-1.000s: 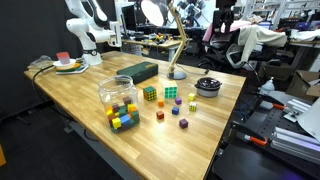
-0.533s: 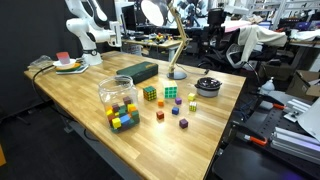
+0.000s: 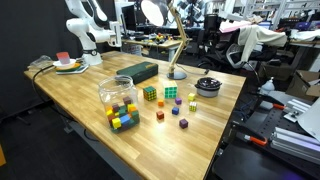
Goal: Remove the black lid from the grey pot
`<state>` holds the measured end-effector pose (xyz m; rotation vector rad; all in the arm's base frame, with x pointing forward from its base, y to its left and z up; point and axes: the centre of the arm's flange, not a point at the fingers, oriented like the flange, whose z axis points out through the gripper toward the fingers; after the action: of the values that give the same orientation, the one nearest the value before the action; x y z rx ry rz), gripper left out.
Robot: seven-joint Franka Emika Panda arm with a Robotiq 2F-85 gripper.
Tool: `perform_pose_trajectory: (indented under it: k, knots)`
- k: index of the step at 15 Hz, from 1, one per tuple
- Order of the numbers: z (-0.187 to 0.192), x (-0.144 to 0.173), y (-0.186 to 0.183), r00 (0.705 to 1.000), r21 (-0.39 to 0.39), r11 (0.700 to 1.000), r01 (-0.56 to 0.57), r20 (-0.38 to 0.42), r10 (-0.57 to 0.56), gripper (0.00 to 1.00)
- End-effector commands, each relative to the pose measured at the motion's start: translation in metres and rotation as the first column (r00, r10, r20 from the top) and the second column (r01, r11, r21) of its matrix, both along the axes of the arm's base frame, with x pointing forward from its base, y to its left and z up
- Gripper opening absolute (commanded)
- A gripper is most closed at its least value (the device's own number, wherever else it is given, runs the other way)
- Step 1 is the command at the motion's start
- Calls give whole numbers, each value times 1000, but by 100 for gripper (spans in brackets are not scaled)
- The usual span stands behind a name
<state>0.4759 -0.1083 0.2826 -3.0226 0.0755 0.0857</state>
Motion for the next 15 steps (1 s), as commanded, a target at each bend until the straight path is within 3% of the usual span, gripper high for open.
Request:
perform_pose_trajectory:
  k: [1, 6, 11, 15]
  knots:
    - [0, 0, 0, 1000, 0, 1000, 0, 0, 0, 100]
    - [-26, 9, -9, 996, -1, 996, 94, -1, -94, 100]
    - [-81, 16, -24, 986, 41, 987, 157, -54, -155, 100]
    - [-103, 22, -36, 975, 40, 977, 208, -90, -204, 100]
